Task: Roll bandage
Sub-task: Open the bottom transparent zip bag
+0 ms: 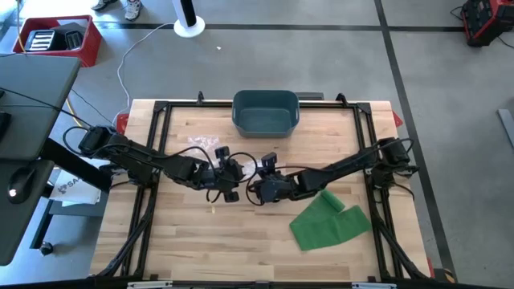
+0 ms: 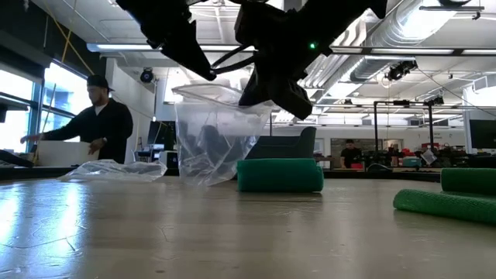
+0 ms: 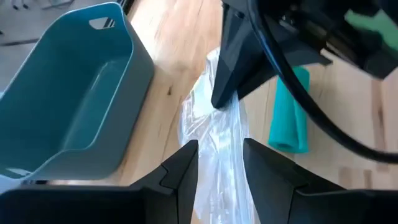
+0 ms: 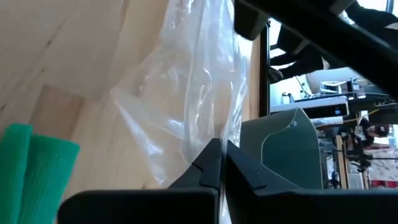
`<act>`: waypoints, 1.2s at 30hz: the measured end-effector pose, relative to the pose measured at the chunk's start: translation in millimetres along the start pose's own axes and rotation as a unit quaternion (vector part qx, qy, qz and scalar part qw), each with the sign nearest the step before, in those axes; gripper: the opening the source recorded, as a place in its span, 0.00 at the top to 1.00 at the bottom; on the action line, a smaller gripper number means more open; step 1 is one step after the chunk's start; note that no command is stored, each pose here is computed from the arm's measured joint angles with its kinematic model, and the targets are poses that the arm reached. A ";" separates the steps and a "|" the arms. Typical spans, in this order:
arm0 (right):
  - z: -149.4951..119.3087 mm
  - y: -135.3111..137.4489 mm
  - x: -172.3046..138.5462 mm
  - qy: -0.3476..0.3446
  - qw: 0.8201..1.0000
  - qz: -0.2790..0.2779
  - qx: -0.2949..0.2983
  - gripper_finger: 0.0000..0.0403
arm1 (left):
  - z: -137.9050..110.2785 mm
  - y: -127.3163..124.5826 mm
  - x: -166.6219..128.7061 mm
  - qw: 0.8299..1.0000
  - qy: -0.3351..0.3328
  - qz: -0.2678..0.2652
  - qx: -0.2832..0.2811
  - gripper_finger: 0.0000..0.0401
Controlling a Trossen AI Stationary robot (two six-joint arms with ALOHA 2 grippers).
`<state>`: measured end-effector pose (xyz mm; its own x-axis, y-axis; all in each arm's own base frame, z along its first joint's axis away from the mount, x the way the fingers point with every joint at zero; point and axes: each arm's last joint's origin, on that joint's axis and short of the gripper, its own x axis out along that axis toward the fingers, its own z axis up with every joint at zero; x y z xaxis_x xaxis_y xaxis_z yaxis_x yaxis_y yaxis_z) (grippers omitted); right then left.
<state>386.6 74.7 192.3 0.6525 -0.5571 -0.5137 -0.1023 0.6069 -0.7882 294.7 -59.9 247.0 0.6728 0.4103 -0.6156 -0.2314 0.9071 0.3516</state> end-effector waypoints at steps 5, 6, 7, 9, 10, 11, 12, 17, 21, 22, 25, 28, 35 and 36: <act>6.9 -5.8 -3.2 -0.015 0.999 0.024 0.020 1.00 | -2.4 -3.4 6.1 0.999 0.009 0.009 0.042 0.70; 8.2 -6.8 -4.0 -0.020 0.999 0.038 0.027 1.00 | -2.8 -3.9 6.9 0.999 0.010 0.013 0.045 0.70; 8.8 -7.9 -4.0 -0.021 0.998 0.048 0.036 1.00 | -3.3 -4.4 7.8 0.999 0.012 0.015 0.051 0.70; 10.1 -10.5 -4.8 -0.020 0.996 0.066 0.051 1.00 | -3.9 -4.9 9.2 0.998 0.014 0.019 0.055 0.70; 11.6 -12.3 -5.7 -0.020 0.996 0.071 0.054 1.00 | -4.5 -4.7 9.4 0.998 0.017 0.024 0.057 0.70; 13.1 -14.2 -6.8 -0.020 0.995 0.076 0.060 1.00 | -5.2 -4.3 9.4 0.998 0.020 0.030 0.060 0.70; 14.2 -15.7 -7.9 -0.018 0.994 0.082 0.064 1.00 | -5.6 -3.9 9.2 0.997 0.021 0.035 0.062 0.70; 15.6 -26.3 -10.8 0.010 0.991 0.094 0.097 1.00 | -6.8 -5.1 7.9 0.997 0.024 0.041 0.066 0.70; 12.1 -31.1 -8.2 0.030 0.991 0.076 0.105 1.00 | -6.8 -5.9 7.3 0.997 0.022 0.044 0.053 0.70; 11.7 -31.9 -7.4 0.031 0.991 0.075 0.105 1.00 | -6.7 -6.5 6.9 0.998 0.021 0.043 0.050 0.70; 10.3 -34.1 -5.3 0.035 0.991 0.071 0.110 1.00 | -5.8 -7.2 6.5 0.998 0.015 0.044 0.037 0.70; 8.1 -36.2 -3.9 0.048 0.991 0.049 0.119 1.00 | -5.7 -6.9 6.4 0.998 0.013 0.052 0.015 0.70; 5.0 -38.7 -2.4 0.066 0.988 0.022 0.138 1.00 | -5.7 -8.4 4.1 0.997 0.006 0.079 0.015 0.70; 3.7 -39.8 -2.2 0.071 0.987 0.018 0.145 1.00 | -5.7 -8.8 3.7 0.997 0.005 0.080 0.015 0.70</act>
<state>392.0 53.9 226.1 0.5387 -0.5938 -0.5977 0.1086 0.7524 -0.6497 295.2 -65.8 237.6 0.6220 0.5508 -0.5566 -0.3142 0.8266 0.4669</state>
